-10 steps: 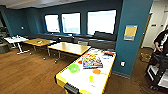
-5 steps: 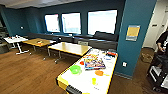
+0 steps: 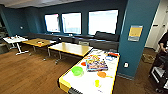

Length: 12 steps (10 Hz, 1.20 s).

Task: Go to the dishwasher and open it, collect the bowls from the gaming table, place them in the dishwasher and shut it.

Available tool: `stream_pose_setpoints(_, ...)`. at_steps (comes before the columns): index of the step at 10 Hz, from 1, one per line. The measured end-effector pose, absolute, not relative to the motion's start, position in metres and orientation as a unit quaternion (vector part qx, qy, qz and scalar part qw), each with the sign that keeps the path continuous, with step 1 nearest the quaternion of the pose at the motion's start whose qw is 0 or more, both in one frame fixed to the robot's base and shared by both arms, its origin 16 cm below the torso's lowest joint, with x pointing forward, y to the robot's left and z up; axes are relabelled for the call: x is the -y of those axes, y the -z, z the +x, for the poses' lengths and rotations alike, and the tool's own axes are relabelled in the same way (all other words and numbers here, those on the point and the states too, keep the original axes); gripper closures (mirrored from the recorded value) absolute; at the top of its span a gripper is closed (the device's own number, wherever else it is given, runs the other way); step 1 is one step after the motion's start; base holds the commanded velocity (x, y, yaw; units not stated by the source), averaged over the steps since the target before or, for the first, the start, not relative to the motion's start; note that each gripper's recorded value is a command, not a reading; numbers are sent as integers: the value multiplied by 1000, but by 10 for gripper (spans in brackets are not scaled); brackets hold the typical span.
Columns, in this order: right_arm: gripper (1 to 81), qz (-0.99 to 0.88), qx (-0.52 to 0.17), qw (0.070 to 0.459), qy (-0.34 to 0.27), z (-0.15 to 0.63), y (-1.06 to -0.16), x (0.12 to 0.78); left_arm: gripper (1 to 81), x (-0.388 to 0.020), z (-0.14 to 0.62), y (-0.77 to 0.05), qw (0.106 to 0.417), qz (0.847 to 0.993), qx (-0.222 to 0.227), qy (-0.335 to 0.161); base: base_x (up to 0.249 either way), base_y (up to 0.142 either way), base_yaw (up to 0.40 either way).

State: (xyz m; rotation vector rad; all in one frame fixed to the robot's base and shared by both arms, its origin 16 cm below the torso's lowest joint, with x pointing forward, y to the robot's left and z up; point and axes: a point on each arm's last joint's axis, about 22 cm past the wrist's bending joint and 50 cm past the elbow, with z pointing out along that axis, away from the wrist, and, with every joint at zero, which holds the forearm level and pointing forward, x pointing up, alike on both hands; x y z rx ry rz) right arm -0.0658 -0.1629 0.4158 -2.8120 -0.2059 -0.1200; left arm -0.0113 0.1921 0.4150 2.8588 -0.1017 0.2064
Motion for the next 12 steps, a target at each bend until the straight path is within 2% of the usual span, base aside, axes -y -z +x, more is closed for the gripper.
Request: stream_pose_setpoints(12, 10, -984, 72, 158, 42, -66, -416, 165, 10, -189, -12, -415, 138, 987, 35, -70, 18, 86, 0)
